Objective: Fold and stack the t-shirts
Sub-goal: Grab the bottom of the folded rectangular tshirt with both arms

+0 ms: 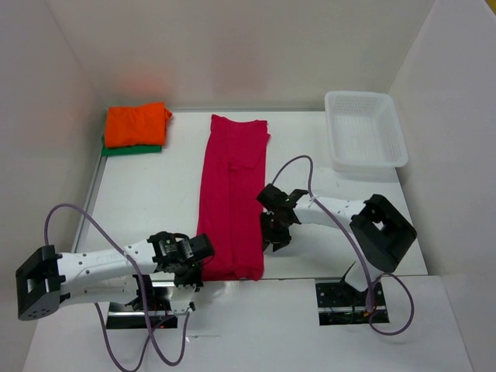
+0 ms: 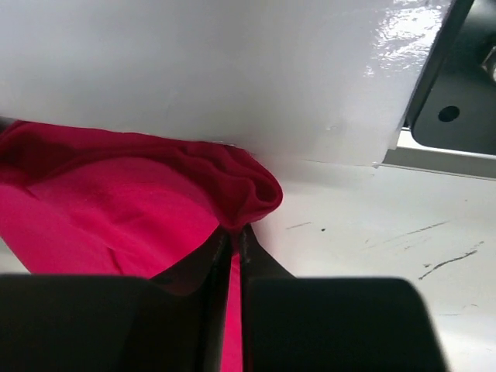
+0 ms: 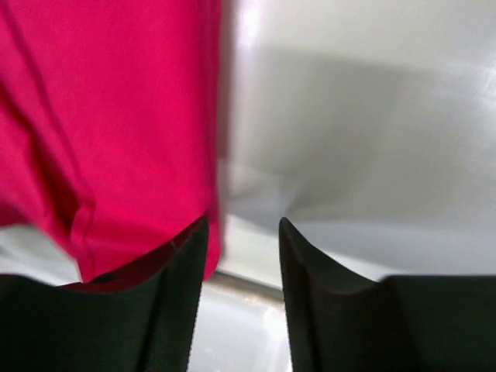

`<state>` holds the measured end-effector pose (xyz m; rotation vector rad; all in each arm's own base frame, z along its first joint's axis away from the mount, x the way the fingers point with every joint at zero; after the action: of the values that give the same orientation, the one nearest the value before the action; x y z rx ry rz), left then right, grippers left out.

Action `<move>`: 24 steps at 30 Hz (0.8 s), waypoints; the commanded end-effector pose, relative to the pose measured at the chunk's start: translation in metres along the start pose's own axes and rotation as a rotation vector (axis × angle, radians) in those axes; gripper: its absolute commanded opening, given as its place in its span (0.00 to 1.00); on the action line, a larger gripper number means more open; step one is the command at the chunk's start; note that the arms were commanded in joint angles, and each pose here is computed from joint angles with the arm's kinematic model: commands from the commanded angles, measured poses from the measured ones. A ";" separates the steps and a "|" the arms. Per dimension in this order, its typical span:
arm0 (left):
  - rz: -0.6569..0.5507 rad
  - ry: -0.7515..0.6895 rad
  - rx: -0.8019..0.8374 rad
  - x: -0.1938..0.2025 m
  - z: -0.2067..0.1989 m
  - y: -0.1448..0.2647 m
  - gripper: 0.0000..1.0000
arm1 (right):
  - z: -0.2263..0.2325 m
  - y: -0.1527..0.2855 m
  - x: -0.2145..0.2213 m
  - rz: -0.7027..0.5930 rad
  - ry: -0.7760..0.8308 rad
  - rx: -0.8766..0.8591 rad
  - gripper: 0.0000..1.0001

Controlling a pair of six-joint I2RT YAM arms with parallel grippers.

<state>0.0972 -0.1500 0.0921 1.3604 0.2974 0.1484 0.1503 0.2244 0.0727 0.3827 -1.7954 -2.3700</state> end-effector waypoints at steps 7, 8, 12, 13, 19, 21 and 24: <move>0.011 -0.032 -0.038 -0.003 -0.015 -0.001 0.40 | 0.037 0.018 0.047 0.085 0.058 -0.122 0.60; 0.002 -0.042 -0.049 -0.004 -0.014 0.000 0.42 | 0.039 0.018 0.050 0.094 0.067 -0.131 0.62; -0.009 -0.041 -0.040 -0.005 -0.015 -0.002 0.53 | 0.039 0.016 0.050 0.102 0.051 -0.125 0.65; -0.012 -0.038 -0.021 -0.005 -0.016 -0.004 0.58 | 0.038 0.015 0.053 0.117 0.049 -0.129 0.65; -0.063 -0.029 0.078 -0.006 -0.004 -0.012 0.70 | 0.034 0.001 0.060 0.170 0.059 -0.105 0.74; -0.090 -0.010 0.104 -0.008 -0.002 -0.014 0.72 | 0.039 -0.003 0.058 0.189 0.075 -0.093 0.74; -0.112 0.018 0.121 -0.010 0.002 -0.017 0.72 | 0.041 -0.006 0.060 0.208 0.082 -0.081 0.72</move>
<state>0.0938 -0.1508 0.0717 1.4699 0.3517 0.1062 0.0843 0.2442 0.0727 0.2467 -1.6071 -2.2752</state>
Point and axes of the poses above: each gripper's point midway between its finger pads, its own y axis back along the fingers, its own z axis along the line the jaws close on, x = y × z, the point moved 6 cm from there along y, back along the fingers, and after that the axes turned 13 degrees about y, right-handed, at the moved point
